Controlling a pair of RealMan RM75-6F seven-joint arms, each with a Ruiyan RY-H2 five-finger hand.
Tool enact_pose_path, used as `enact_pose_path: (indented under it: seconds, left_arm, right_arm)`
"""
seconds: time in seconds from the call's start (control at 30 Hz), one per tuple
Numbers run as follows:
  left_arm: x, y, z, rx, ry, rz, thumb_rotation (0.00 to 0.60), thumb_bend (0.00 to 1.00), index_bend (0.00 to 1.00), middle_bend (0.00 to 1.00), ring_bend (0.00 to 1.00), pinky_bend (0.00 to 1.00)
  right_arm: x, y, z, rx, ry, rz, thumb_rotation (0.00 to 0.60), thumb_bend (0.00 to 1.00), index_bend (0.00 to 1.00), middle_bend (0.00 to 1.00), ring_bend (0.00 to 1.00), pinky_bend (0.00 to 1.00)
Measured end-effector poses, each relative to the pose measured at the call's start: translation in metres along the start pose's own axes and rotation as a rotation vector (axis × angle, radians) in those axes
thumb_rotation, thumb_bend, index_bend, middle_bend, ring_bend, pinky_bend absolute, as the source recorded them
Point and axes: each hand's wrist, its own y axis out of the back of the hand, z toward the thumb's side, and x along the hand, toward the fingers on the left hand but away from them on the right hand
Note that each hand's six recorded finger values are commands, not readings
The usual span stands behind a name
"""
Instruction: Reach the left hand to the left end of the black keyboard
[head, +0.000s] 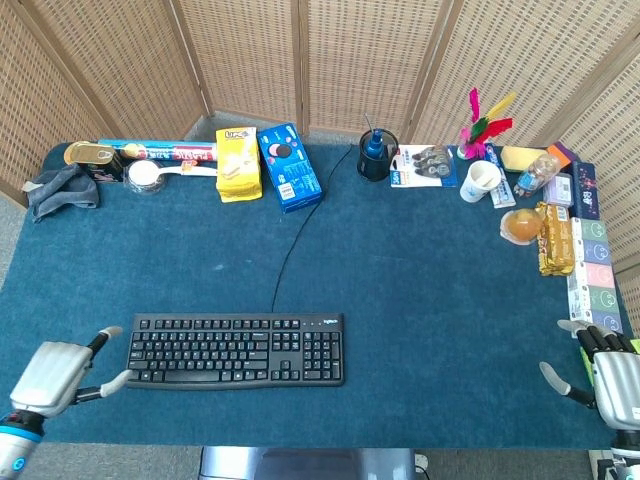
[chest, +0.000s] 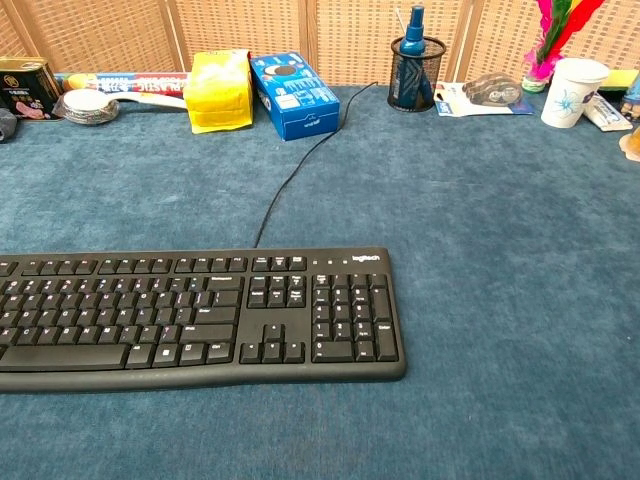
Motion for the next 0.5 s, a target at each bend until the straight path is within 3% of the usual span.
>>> enact_pose_path:
  seconds: [0.5]
  left_arm:
    - [0.031, -0.045, 0.029, -0.113, -0.070, -0.147, 0.000, 0.15, 0.20, 1.00, 1.00, 1.00]
  right_arm:
    - [0.004, -0.002, -0.008, 0.013, -0.033, 0.010, 0.000, 0.30, 0.26, 0.31, 0.30, 0.30]
